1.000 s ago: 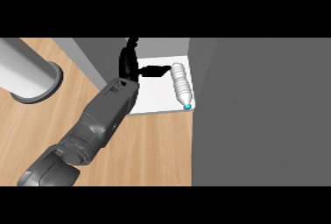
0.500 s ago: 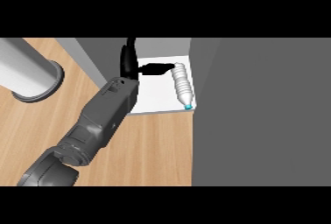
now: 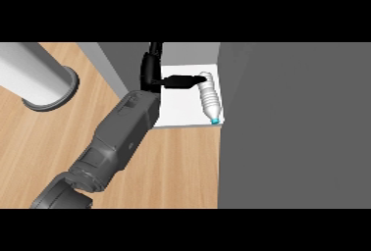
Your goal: Pick up the bottled water, place it into the cabinet and close the cabinet
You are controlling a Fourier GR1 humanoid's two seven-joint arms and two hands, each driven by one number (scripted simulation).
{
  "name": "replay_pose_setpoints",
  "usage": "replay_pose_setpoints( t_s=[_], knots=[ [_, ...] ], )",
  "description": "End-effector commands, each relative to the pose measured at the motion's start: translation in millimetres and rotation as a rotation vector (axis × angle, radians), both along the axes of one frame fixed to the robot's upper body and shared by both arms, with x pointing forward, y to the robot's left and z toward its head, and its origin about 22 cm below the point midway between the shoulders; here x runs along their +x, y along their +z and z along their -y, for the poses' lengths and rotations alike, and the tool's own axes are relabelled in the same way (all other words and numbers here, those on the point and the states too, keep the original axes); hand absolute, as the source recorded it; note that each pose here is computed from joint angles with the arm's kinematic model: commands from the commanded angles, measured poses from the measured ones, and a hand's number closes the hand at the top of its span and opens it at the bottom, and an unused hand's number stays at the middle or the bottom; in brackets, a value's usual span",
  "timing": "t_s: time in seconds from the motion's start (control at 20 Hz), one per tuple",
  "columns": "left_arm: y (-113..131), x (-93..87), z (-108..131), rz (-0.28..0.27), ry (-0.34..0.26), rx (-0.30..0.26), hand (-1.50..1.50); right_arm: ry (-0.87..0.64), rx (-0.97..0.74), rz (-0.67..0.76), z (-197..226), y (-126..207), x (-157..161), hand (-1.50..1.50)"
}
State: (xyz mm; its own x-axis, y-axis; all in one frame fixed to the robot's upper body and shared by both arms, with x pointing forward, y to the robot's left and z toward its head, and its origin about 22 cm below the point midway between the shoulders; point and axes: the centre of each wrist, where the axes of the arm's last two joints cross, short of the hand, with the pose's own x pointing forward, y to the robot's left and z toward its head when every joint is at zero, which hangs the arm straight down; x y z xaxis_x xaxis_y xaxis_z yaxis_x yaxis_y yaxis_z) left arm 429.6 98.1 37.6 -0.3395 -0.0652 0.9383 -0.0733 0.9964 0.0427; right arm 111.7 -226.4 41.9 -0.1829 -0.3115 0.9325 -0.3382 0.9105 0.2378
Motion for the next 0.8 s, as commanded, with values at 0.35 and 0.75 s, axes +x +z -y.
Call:
replay_pose_setpoints(
  t_s=[0.35,0.75],
  knots=[
    [-31.7,-25.0,-29.4,0.022,-0.076,-0.106,-1.5,-0.058,-0.016,-0.035,14.9,-7.5,-1.0,-1.5],
    [-34.7,-66.9,-20.8,0.011,-0.158,-0.186,-1.5,-0.044,0.001,-0.03,-4.9,9.4,-18.1,-1.5]
  ],
)
